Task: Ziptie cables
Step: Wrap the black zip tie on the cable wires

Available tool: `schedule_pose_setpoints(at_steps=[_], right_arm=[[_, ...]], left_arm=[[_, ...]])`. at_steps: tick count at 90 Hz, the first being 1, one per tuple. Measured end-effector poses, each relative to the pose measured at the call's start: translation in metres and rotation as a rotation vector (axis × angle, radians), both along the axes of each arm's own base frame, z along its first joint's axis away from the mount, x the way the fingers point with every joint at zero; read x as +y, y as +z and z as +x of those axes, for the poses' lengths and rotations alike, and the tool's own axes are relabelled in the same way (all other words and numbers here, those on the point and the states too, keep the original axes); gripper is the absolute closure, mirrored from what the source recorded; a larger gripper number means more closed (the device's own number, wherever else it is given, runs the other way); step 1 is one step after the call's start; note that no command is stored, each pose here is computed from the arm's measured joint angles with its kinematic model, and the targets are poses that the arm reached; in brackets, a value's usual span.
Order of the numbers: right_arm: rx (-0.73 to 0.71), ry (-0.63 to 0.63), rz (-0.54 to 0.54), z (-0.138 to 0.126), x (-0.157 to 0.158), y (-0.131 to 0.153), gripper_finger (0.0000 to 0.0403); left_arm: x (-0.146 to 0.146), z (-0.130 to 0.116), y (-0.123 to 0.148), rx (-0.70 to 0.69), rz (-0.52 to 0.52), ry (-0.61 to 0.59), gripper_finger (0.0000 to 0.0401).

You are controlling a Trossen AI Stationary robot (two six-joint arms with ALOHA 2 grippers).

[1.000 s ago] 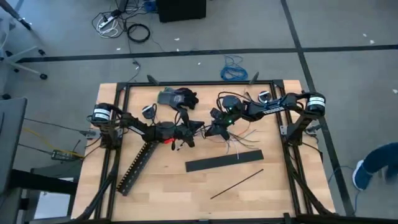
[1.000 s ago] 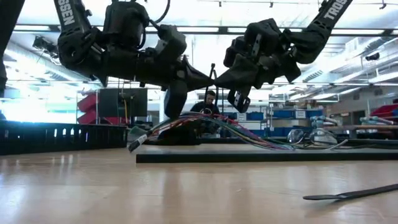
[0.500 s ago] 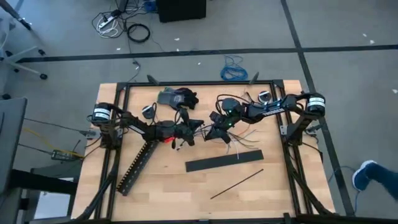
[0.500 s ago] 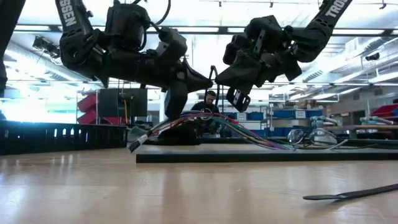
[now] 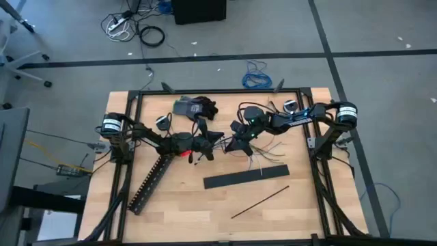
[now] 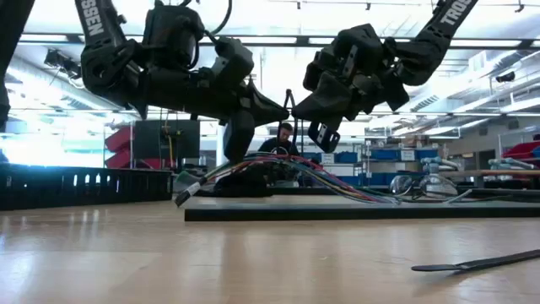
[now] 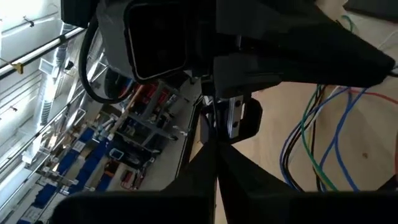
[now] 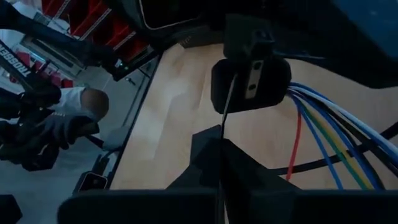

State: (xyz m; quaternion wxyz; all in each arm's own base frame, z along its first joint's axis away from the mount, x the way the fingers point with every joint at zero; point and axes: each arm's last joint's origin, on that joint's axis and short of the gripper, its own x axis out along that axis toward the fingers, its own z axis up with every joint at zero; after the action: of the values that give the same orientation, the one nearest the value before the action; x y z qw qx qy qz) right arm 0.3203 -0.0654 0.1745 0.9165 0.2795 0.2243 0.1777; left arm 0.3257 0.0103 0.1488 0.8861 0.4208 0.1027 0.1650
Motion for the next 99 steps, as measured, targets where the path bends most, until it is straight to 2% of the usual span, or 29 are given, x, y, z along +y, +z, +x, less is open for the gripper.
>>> schedule_pose_setpoints(at_steps=[99], right_arm=[[-0.016,-0.041,-0.014,0.0002,-0.005,0.0016,0.0402]], left_arm=[[-0.0007,0.0001,-0.0018,0.01,-0.023,-0.021,0.0401]])
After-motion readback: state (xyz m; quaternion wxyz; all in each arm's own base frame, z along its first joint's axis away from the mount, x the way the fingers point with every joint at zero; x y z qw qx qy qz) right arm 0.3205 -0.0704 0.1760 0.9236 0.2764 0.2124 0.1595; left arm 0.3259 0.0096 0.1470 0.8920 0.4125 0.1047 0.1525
